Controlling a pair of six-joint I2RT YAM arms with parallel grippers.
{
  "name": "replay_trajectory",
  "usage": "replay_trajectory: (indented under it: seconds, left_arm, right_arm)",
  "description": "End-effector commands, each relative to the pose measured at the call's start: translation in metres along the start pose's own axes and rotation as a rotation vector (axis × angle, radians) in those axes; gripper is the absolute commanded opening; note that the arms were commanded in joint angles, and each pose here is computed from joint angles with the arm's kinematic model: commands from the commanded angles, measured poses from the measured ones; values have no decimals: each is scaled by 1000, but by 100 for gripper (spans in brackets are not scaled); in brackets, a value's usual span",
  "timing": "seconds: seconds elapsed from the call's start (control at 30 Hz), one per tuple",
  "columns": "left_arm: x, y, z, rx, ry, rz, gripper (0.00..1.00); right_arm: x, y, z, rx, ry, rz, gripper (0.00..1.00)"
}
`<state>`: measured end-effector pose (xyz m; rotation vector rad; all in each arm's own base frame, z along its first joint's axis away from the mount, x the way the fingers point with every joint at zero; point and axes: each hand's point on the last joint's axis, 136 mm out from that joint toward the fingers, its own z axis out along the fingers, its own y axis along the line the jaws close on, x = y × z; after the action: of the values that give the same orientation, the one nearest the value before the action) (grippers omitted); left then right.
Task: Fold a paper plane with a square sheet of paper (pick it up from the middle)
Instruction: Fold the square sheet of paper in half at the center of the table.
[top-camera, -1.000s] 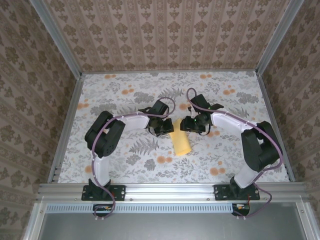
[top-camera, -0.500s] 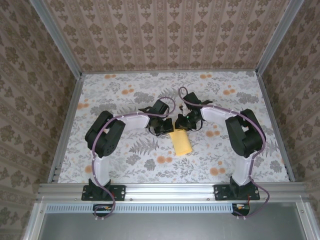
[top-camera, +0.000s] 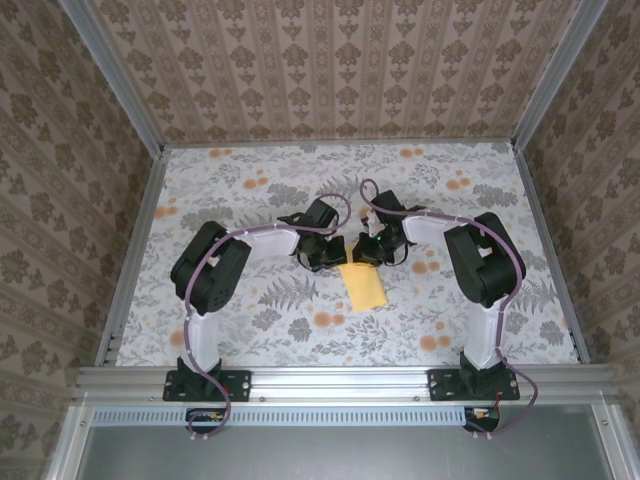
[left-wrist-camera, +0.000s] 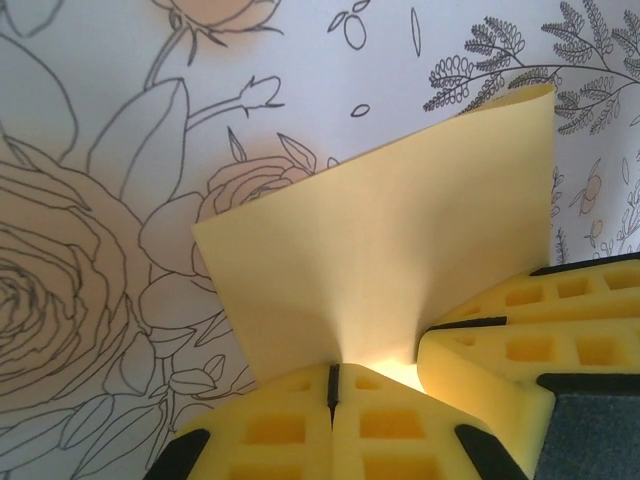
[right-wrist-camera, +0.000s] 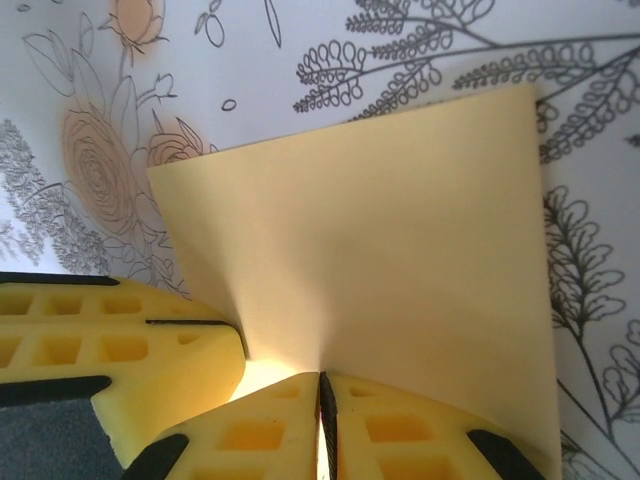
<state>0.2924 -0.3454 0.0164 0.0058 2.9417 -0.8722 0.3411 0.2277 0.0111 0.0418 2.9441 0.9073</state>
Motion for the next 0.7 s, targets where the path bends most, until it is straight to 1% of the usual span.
replay_trajectory:
  seconds: [0.0, 0.17, 0.27, 0.53, 0.67]
  left_arm:
    - [57, 84, 26, -266, 185, -129, 5]
    - [60, 90, 27, -278, 195, -143, 5]
    - [61, 92, 28, -280, 203, -146, 5]
    - [60, 91, 29, -274, 202, -140, 4]
    - [59, 90, 30, -271, 199, -137, 4]
  right_arm:
    - [-3, -25, -1, 17, -32, 16, 13]
    - [-5, -42, -13, 1, -62, 65, 13]
    - [-11, -45, -21, -11, -92, 82, 14]
    - [-21, -26, -44, -44, -162, 49, 15]
    - [-20, -6, -50, -112, -165, 19, 15]
